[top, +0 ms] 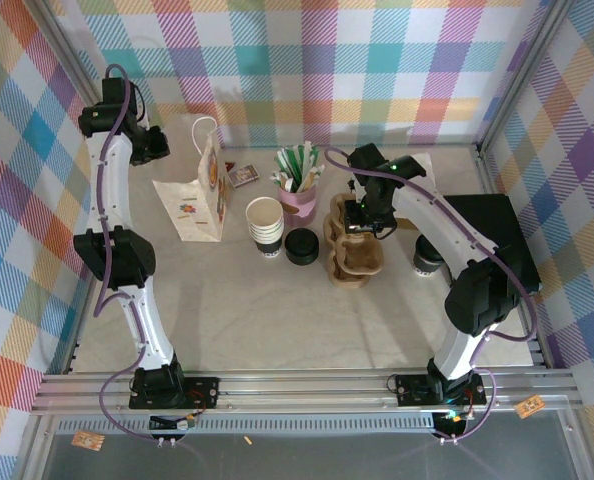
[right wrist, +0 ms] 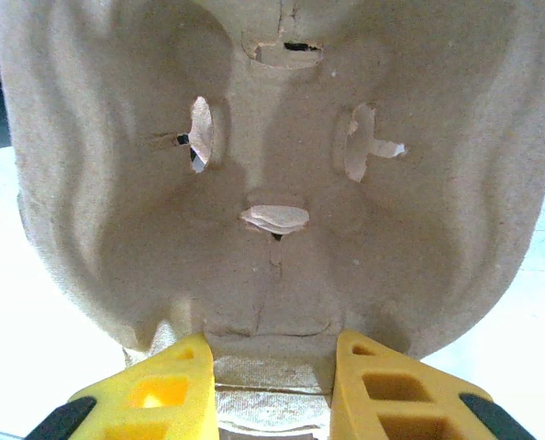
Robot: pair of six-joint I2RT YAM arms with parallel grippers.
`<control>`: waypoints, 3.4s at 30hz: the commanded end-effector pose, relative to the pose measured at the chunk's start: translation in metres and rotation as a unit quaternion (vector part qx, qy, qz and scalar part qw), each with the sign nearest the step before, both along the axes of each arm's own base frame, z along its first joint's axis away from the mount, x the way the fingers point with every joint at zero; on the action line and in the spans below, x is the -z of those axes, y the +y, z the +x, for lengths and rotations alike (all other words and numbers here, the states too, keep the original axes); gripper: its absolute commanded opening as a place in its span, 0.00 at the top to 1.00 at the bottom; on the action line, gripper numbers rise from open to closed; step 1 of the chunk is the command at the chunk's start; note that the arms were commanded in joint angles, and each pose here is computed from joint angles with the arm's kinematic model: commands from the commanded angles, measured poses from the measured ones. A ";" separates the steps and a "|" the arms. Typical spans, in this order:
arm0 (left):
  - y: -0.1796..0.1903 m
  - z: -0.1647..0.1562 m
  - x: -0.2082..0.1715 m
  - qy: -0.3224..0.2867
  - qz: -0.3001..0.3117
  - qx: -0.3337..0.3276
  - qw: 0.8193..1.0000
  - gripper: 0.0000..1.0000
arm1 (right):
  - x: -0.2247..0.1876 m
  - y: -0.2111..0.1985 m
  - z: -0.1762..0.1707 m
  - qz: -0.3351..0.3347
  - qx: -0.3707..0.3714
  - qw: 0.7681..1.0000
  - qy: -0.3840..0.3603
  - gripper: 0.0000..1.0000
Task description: Pack the takeout coffee
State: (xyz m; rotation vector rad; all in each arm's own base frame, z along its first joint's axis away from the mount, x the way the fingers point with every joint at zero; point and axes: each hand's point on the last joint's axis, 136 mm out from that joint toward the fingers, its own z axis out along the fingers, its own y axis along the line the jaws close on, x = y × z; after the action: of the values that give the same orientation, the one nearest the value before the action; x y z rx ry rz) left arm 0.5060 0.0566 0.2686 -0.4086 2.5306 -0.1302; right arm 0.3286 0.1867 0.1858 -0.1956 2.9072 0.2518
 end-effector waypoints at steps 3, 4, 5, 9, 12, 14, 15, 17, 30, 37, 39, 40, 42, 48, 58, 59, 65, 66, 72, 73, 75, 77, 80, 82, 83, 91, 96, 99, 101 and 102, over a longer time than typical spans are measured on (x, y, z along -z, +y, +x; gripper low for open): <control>0.000 -0.002 -0.008 -0.007 -0.005 0.005 1.000 0.90 | -0.006 0.001 0.001 0.008 0.008 1.000 0.004 0.75; -0.001 -0.004 -0.010 -0.008 -0.006 0.005 1.000 0.92 | -0.006 0.002 0.001 0.008 0.008 1.000 0.005 0.75; -0.001 -0.005 -0.011 -0.008 -0.007 0.005 1.000 0.94 | -0.005 0.001 0.001 0.007 0.009 1.000 0.006 0.75; -0.004 -0.015 -0.013 -0.003 -0.016 0.003 1.000 1.00 | -0.005 0.002 0.000 0.010 0.010 1.000 0.010 0.75; -0.006 -0.027 -0.012 0.008 -0.023 -0.002 1.000 1.00 | -0.005 0.002 -0.002 0.010 0.008 1.000 0.012 0.75; -0.009 -0.036 -0.011 0.016 -0.030 -0.005 0.999 1.00 | -0.007 0.001 -0.002 0.009 0.005 1.000 0.011 0.75; -0.011 -0.041 -0.011 0.020 -0.034 -0.006 0.999 1.00 | -0.007 0.001 -0.002 0.009 0.002 1.000 0.011 0.75; -0.013 -0.052 -0.011 0.027 -0.041 -0.010 0.999 1.00 | -0.009 0.001 -0.002 0.010 -0.001 1.000 0.010 0.74; -0.040 -0.149 -0.013 0.022 -0.078 -0.003 0.997 1.00 | -0.013 0.002 -0.022 0.055 -0.014 0.997 0.049 0.75; -0.052 -0.194 -0.021 -0.004 -0.094 -0.004 0.996 1.00 | -0.016 0.002 -0.034 0.070 -0.010 0.995 0.066 0.75; -0.058 -0.204 -0.020 -0.011 -0.111 -0.005 0.994 1.00 | -0.016 0.000 -0.037 0.069 -0.007 0.995 0.069 0.75; -0.062 -0.208 -0.020 -0.016 -0.122 -0.005 0.992 1.00 | -0.016 -0.002 -0.038 0.066 -0.005 0.995 0.069 0.75; -0.070 -0.217 -0.019 -0.025 -0.140 -0.005 0.990 1.00 | -0.016 -0.005 -0.041 0.061 -0.004 0.996 0.065 0.75; -0.096 -0.243 -0.016 -0.045 -0.158 0.022 0.986 1.00 | -0.013 -0.013 -0.040 0.050 -0.002 0.997 0.053 0.74; -0.123 -0.289 -0.002 -0.016 -0.165 0.049 0.985 1.00 | -0.021 -0.011 -0.024 0.056 -0.026 0.998 0.027 0.74; -0.125 -0.293 -0.002 -0.011 -0.170 0.049 0.984 1.00 | -0.024 -0.010 -0.024 0.059 -0.028 0.998 0.025 0.74; -0.117 -0.301 0.005 0.006 -0.154 0.027 0.988 0.73 | -0.030 -0.012 -0.026 0.062 -0.034 0.997 0.011 0.74; -0.115 -0.302 0.004 0.005 -0.150 0.022 0.988 0.65 | -0.030 -0.012 -0.027 0.061 -0.035 0.997 0.012 0.74; -0.107 -0.304 -0.008 -0.008 -0.134 0.009 0.991 0.56 | -0.031 -0.014 -0.029 0.061 -0.035 0.998 0.007 0.74; -0.106 -0.304 -0.008 -0.007 -0.131 0.008 0.991 0.56 | -0.031 -0.014 -0.029 0.062 -0.035 0.997 0.008 0.74; -0.104 -0.304 -0.006 0.001 -0.122 0.004 0.993 0.57 | -0.032 -0.012 -0.030 0.067 -0.035 0.997 0.009 0.74; -0.104 -0.302 -0.006 0.007 -0.120 0.004 0.993 0.59 | -0.032 -0.011 -0.029 0.069 -0.034 0.997 0.009 0.74; -0.103 -0.298 -0.004 0.015 -0.116 0.004 0.993 0.63 | -0.033 -0.011 -0.028 0.069 -0.036 0.997 0.008 0.74; -0.104 -0.295 -0.004 0.017 -0.117 0.007 0.993 0.64 | -0.033 -0.011 -0.028 0.068 -0.036 0.997 0.007 0.74; -0.105 -0.294 -0.003 0.020 -0.118 0.010 0.993 0.65 | -0.033 -0.011 -0.028 0.068 -0.036 0.997 0.008 0.74; -0.110 -0.291 0.003 0.046 -0.125 0.018 0.991 0.72 | -0.032 -0.012 -0.030 0.068 -0.032 0.997 0.011 0.74; -0.113 -0.294 0.004 0.054 -0.129 0.025 0.990 0.72 | -0.033 -0.012 -0.029 0.070 -0.027 0.997 0.008 0.74; -0.113 -0.296 0.009 0.064 -0.129 0.026 0.989 0.74 | -0.035 -0.011 -0.028 0.072 -0.024 0.997 0.006 0.74; -0.113 -0.297 0.010 0.066 -0.129 0.025 0.989 0.79 | -0.037 -0.011 -0.028 0.074 -0.022 0.997 0.005 0.74; -0.114 -0.297 0.010 0.065 -0.130 0.027 0.989 0.81 | -0.039 -0.011 -0.027 0.076 -0.021 0.997 0.004 0.74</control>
State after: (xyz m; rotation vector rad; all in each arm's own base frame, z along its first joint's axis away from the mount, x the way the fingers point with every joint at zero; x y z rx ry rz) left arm 0.2159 -0.0529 0.2586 -0.4897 2.6353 -0.4520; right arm 0.3020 0.1751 0.2103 -0.2483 2.9142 0.4389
